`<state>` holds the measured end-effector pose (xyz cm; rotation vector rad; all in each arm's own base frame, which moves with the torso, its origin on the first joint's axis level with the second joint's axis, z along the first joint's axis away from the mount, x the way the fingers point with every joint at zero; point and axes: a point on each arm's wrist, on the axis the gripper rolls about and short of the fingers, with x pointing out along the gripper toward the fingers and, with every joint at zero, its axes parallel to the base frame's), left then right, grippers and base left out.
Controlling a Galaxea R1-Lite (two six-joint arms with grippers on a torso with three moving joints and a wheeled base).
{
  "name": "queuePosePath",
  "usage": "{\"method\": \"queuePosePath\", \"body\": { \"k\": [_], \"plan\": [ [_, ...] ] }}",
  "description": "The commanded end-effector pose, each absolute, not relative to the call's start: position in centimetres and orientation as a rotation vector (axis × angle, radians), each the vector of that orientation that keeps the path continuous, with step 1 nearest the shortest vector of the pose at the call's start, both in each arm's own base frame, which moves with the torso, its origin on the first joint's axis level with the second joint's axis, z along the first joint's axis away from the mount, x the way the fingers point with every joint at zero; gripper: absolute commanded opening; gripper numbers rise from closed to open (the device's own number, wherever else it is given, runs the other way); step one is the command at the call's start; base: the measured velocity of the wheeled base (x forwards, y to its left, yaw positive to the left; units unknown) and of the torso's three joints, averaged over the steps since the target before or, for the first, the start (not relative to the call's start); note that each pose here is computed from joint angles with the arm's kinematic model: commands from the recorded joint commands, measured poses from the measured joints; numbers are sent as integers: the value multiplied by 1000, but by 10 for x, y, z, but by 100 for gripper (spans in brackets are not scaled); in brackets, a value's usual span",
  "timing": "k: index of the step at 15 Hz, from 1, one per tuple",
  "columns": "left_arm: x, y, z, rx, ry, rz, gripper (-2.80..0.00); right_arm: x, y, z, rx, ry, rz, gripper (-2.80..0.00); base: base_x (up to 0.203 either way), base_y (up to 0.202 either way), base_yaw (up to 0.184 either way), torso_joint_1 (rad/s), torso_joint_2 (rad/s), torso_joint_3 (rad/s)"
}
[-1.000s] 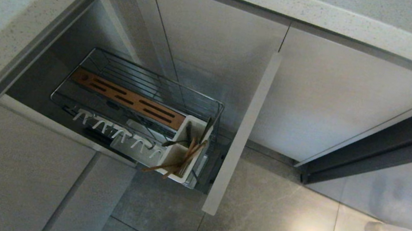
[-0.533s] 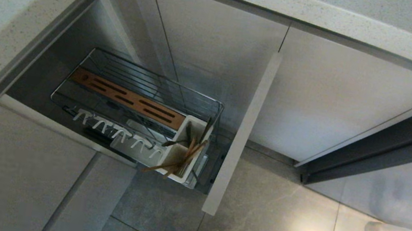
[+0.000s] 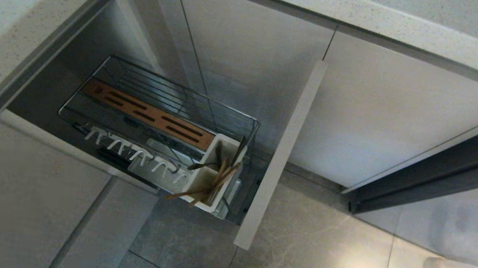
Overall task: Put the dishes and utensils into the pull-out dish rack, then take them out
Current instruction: Take the fork out of the cupboard
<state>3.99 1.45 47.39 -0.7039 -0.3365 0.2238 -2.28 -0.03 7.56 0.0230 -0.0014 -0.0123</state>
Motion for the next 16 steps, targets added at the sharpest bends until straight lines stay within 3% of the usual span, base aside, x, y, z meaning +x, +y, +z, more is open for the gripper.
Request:
{"method": "queuePosePath", "body": {
  "k": [1, 4, 9, 16],
  "plan": [
    [27, 5, 476, -670, -327, 89, -280, -23, 0, 76, 23, 0, -12, -280, 0, 0, 0, 0, 0, 0],
    [18, 0, 467, -605, -269, -96, -280, -23, 0, 76, 23, 0, -12, -280, 0, 0, 0, 0, 0, 0],
    [42, -9, 445, -457, -123, -207, -280, -23, 0, 76, 23, 0, -12, -280, 0, 0, 0, 0, 0, 0],
    [116, -49, 403, -342, 214, -285, -280, -23, 0, 76, 23, -2, -12, -280, 0, 0, 0, 0, 0, 0]
  ]
}}
